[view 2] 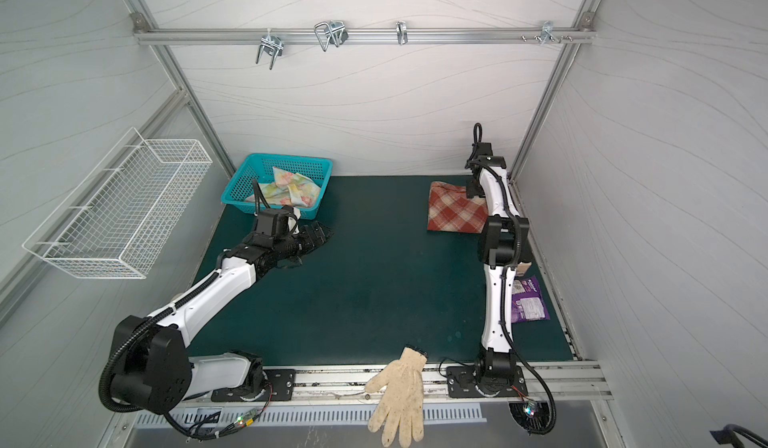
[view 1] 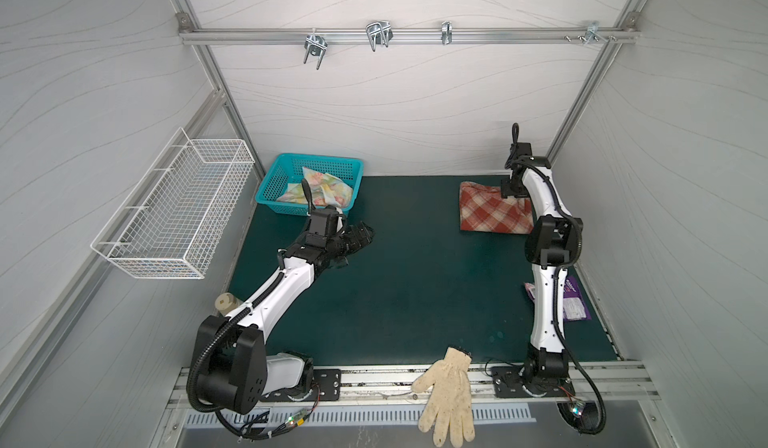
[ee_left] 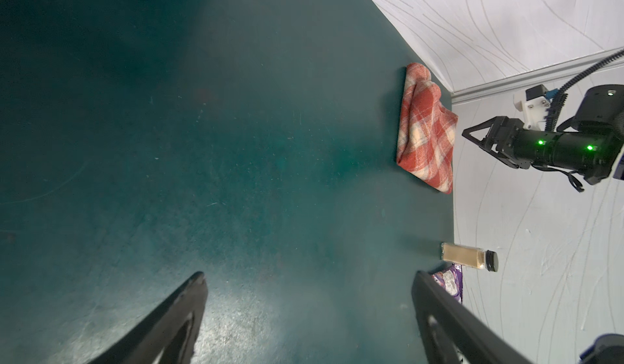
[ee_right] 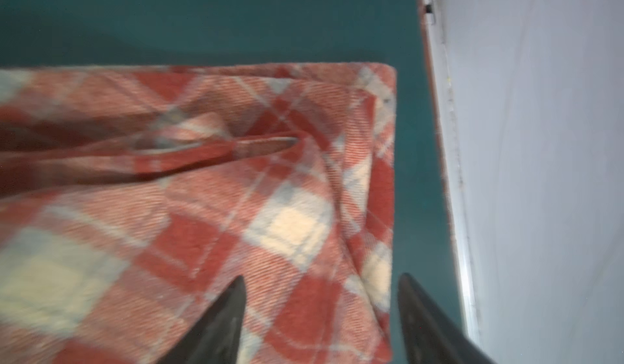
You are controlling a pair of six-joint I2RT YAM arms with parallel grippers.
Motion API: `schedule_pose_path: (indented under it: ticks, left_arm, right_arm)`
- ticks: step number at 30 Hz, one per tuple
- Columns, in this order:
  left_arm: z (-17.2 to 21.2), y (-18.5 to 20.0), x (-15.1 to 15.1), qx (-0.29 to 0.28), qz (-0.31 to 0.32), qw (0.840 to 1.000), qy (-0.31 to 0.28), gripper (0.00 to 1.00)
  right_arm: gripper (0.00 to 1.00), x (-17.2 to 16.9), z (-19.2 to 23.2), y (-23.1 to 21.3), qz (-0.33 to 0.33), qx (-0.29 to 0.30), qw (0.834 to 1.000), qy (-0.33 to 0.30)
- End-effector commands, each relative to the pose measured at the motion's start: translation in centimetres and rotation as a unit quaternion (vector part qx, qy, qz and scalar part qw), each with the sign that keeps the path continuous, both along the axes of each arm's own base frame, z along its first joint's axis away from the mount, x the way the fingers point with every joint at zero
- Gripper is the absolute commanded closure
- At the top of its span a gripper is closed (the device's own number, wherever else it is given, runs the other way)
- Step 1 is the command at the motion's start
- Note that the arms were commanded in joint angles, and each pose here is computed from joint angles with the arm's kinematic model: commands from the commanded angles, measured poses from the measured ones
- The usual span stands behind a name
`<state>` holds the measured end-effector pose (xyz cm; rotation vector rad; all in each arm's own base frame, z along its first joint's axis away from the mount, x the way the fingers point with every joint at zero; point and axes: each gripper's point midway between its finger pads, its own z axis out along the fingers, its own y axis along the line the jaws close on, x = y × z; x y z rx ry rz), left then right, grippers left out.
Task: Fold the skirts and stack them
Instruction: 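Carry the plaid bundle farther from the robot with the right gripper and release, then reach into the teal basket and grasp the floral skirt with the left gripper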
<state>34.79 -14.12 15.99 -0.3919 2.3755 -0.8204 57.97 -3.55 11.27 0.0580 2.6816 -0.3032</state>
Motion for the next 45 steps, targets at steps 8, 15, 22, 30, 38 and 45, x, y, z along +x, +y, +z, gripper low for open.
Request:
schedule_pose_path:
  ticks: [8,15,22,30,38,45]
  left_arm:
    - [6.5,1.6,1.9,0.04,0.046,0.997,-0.048,0.01]
    - [8.4,5.1,5.2,0.113,0.132,0.983,-0.053,0.01]
    - [7.7,7.9,11.1,0.128,0.169,0.977,-0.026,0.01]
    - [4.1,12.5,18.3,0.13,0.182,0.975,0.015,0.03]
    - [-0.5,14.1,23.5,0.132,0.159,0.977,0.051,0.09]
    - [-4.2,13.9,24.7,0.127,0.151,0.977,0.078,0.18]
  right_arm:
    - [0.04,-3.9,14.1,14.1,0.083,0.219,0.963,-0.133]
    - [0.01,-9.7,18.6,21.0,0.151,0.309,0.927,-0.148]
    - [0.01,-16.6,18.6,25.0,0.213,0.343,0.903,-0.149]
    - [0.01,-21.4,15.5,26.2,0.246,0.368,0.889,-0.118]
    - [0.01,-23.8,14.2,26.8,0.248,0.403,0.875,-0.105]
    - [0.01,-24.1,12.6,27.1,0.246,0.409,0.875,-0.082]
